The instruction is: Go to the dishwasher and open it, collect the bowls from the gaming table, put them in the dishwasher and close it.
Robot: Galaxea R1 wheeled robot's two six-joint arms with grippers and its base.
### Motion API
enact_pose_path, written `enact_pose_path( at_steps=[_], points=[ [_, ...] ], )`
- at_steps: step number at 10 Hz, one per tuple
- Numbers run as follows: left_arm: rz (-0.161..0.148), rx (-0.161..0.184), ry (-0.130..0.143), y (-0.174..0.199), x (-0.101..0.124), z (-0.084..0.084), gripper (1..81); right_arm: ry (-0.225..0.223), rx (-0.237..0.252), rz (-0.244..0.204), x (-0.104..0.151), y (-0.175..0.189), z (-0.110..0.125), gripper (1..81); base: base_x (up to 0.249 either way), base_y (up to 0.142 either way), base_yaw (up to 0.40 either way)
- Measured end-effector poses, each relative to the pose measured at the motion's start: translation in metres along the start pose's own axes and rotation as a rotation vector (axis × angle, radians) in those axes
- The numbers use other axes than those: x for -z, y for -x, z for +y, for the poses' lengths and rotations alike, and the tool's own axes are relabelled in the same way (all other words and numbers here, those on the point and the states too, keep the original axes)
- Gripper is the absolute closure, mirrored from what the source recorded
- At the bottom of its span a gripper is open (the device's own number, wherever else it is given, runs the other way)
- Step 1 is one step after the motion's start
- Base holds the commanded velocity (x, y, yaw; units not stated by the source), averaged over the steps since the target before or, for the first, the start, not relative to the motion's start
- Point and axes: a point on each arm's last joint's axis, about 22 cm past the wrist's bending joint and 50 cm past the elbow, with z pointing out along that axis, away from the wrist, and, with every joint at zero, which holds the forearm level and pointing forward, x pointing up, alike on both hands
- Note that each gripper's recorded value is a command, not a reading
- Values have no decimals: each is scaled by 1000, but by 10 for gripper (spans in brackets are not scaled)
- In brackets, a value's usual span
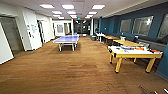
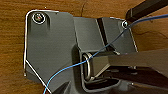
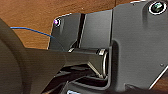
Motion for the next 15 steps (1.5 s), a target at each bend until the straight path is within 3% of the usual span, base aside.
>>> enact_pose_path(
  at_steps=[15],
  points=[
    [5, 0, 6, -3, -2, 5, 10, -4, -3, 3, -1, 2, -2, 10, 238, 0, 0]
  ],
)
